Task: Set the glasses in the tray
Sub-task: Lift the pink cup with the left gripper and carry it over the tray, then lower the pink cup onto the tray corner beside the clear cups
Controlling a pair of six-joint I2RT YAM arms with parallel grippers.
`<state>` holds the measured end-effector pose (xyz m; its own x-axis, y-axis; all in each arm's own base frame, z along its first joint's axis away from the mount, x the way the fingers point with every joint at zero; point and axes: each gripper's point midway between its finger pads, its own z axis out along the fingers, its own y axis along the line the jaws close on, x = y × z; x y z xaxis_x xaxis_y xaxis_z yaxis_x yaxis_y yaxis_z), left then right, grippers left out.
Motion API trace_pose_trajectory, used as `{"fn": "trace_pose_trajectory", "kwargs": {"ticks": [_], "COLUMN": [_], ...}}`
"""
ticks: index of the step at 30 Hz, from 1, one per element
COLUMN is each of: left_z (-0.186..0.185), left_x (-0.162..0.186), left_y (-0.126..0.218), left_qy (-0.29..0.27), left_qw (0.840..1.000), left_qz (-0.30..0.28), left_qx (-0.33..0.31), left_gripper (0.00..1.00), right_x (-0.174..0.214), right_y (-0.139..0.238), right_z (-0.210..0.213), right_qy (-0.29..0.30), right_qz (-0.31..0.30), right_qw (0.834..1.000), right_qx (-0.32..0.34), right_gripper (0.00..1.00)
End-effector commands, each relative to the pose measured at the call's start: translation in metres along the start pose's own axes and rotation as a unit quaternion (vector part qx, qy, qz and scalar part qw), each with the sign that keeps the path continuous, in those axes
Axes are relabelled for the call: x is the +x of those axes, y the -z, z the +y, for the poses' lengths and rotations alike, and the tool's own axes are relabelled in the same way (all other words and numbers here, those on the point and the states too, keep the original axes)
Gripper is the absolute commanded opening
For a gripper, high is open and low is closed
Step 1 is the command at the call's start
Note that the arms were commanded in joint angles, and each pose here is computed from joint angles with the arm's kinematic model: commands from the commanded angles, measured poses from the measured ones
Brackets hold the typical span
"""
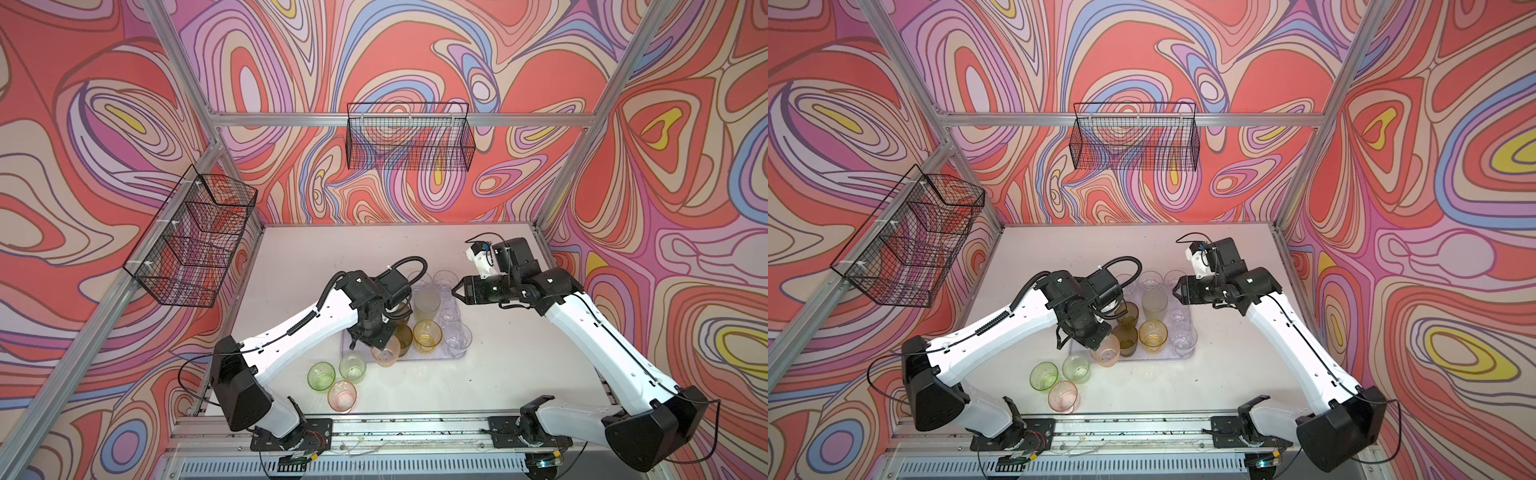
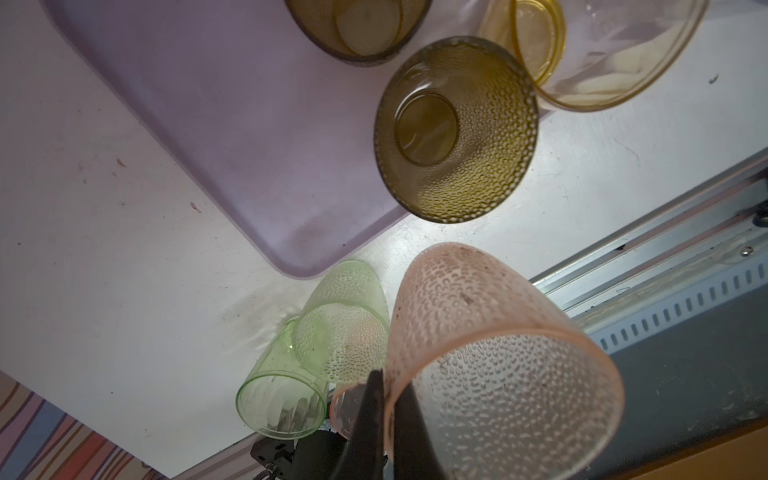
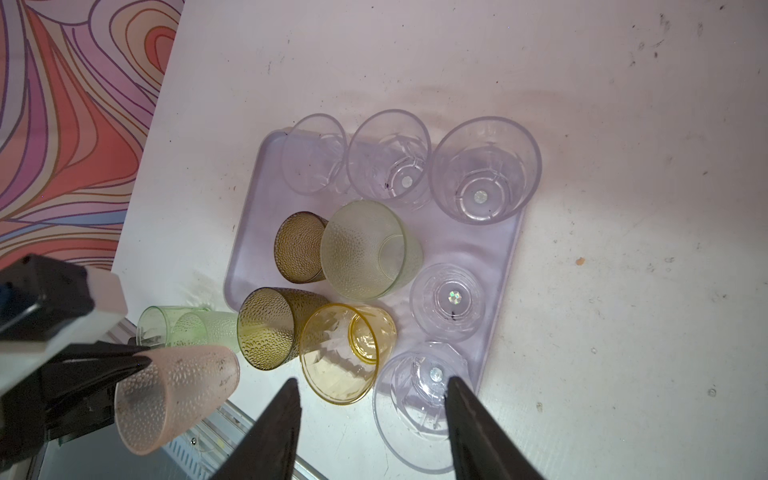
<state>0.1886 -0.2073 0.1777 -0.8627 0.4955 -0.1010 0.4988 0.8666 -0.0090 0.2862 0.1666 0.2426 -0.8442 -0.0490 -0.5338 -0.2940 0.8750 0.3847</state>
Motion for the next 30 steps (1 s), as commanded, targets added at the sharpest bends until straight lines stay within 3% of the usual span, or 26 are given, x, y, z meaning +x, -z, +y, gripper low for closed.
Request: {"fn": "trace_pose_trajectory", "kwargs": {"ticks": [1, 20, 30], "left_z": [0.019, 0.095, 0.133], "left_x": [0.002, -0.048, -0.081], "left_y": [0.011, 0.000, -0.008], "left_qy": [0.013, 0.131, 0.207], "left_qw": [1.000, 0.991, 0.977], "left_qz": [0.004, -0.005, -0.028], "left_qx": [-0.014, -0.035, -0.034], "left_gripper": [0.00, 0.00, 0.00], "right_x": [-0.004, -0.004, -0.006], "right_y": [0.005, 0.002, -0.001], "right_z": [0.002, 0.004, 0.006], "right_qy": [0.005, 0.012, 0.013], "right_qz": [-0.011, -0.011, -0.011], "right_qw": [1.000, 1.000, 1.000], "right_qx": [-0.003, -0.013, -0.018], "right_gripper": [0.57, 0.57, 0.57]}}
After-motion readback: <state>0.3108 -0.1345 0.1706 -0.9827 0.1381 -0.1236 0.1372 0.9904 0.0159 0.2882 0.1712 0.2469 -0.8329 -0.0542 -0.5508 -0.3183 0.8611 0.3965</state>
